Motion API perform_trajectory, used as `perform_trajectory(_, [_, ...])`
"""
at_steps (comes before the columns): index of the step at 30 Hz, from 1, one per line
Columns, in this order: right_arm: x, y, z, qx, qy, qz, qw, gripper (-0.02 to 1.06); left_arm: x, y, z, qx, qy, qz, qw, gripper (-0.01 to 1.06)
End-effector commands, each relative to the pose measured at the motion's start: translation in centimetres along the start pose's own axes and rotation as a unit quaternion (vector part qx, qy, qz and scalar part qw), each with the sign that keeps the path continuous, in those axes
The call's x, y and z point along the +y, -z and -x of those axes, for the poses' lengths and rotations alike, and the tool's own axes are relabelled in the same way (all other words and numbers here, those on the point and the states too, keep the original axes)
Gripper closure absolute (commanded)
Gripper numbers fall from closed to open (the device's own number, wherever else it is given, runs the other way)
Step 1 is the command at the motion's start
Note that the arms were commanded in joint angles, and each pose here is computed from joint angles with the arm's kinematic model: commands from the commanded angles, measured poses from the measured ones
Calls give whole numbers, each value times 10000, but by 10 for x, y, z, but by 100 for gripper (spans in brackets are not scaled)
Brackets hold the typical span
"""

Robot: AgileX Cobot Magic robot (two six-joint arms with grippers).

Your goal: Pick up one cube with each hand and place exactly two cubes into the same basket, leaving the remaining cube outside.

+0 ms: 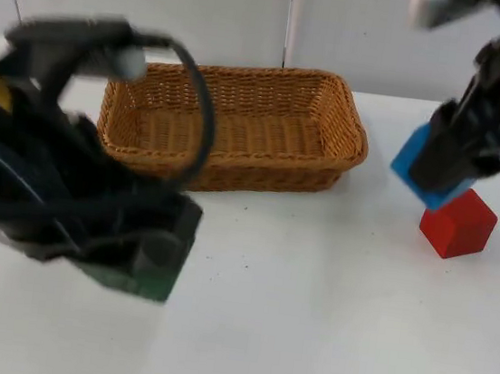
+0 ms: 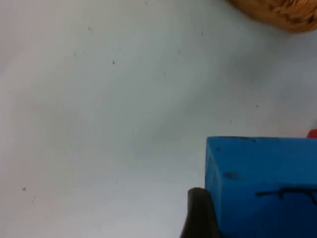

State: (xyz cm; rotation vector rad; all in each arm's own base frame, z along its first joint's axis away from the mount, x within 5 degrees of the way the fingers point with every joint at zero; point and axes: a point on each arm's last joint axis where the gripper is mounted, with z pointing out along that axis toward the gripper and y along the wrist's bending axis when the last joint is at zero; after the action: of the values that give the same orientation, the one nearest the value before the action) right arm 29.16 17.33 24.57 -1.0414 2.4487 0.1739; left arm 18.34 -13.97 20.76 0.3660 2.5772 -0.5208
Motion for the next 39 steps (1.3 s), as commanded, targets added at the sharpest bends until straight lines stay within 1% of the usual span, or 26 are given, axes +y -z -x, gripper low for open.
perform_trajectory(1, [2, 14, 3, -183, -6, -20, 9998, 105, -3, 11, 2, -193, -111, -73, 9997, 104])
perform_trajectory(5, [2, 27, 6, -416, -7, -89, 9991, 105, -6, 30, 4, -561, -174, -201, 9981, 104])
perform_trajectory(20, [1, 29, 11, -692, -49, -179, 9974, 105, -4, 32, 5, -643, -396, -107, 9971, 104])
perform_trajectory(24, [0, 29, 13, -817, -220, -209, 9962, 105, -4, 32, 7, -738, -513, -60, 9959, 104])
perform_trajectory(28, [-1, 30, 16, -1004, -255, -262, 9943, 105, -4, 33, 9, -868, -532, -64, 9948, 104])
perform_trajectory(34, [-2, 26, 17, -1038, -327, -270, 9937, 105, -3, 33, 11, -972, -590, -38, 9935, 104])
perform_trajectory(39, [-3, 23, 19, -1084, -368, -285, 9930, 105, -4, 33, 15, -1182, -589, -58, 9912, 104])
